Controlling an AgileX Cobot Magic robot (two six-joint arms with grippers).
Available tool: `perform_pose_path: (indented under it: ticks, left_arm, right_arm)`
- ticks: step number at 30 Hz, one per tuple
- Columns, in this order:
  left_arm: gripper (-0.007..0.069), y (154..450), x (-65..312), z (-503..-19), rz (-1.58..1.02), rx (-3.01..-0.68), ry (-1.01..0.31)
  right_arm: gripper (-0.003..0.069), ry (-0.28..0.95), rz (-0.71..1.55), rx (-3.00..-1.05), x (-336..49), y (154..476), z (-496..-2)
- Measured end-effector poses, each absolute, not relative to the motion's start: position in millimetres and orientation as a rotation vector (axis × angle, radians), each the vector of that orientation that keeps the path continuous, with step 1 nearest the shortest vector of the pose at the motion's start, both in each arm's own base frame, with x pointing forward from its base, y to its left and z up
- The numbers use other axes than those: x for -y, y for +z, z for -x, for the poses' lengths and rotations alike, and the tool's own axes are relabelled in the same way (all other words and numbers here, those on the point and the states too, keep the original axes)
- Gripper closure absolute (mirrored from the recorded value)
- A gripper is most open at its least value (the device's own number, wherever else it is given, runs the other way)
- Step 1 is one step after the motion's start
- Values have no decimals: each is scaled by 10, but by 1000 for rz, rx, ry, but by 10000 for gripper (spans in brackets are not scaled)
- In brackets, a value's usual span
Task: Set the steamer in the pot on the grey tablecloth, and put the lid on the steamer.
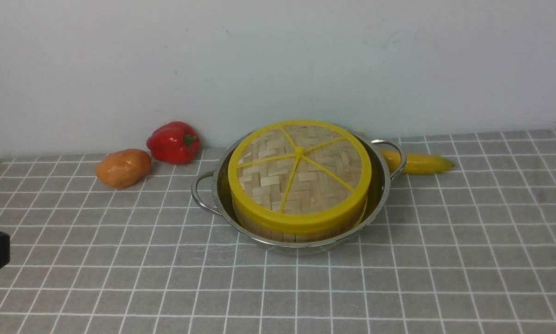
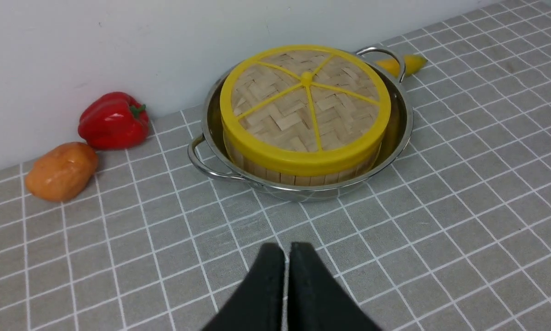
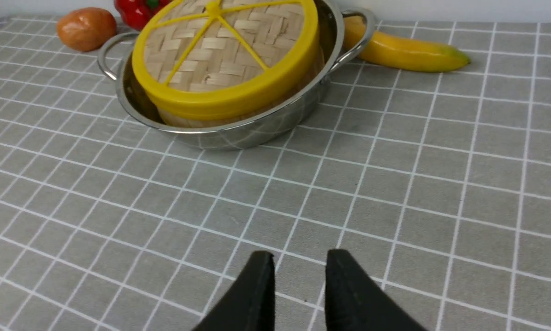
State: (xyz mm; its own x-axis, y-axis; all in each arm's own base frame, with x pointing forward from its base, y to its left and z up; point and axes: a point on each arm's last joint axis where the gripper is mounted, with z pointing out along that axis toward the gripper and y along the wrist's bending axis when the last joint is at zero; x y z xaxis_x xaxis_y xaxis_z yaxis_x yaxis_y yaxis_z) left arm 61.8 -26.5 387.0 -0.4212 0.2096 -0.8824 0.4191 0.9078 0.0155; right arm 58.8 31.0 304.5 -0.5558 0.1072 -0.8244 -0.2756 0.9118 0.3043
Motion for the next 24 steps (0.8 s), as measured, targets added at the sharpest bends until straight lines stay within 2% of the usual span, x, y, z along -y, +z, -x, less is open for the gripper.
perform_pose_path:
  ticks: [4,8,9,13,15,17,19,21,24]
  left_arm:
    - [606,3868,265,-632,-459,-2020,-236]
    - [603,3816,206,-704,-490,-1979,-80]
    - [603,3807,205,-706,-489,-1979,-79]
    - [596,3446,127,-795,-419,-1941,71]
    - [593,3290,112,-806,-397,-1912,78]
    - [592,2924,58,-803,-329,-1878,123]
    - [592,2723,42,-795,-305,-1868,133]
    - [585,2324,-5,-719,-220,-1831,150]
    - [577,2007,-26,-635,-164,-1787,154]
  right_arm:
    - [465,542,107,-2108,-330,3048,-579]
    - [457,563,101,-2109,-341,3051,-574]
    - [456,565,100,-2109,-342,3051,-574]
    - [447,574,97,-2108,-346,3053,-573]
    - [443,581,96,-2109,-350,3054,-571]
    - [435,589,93,-2108,-354,3055,-570]
    - [431,592,92,-2107,-355,3057,-570]
    - [423,598,90,-2106,-358,3058,-569]
    - [421,610,87,-2107,-364,3059,-567]
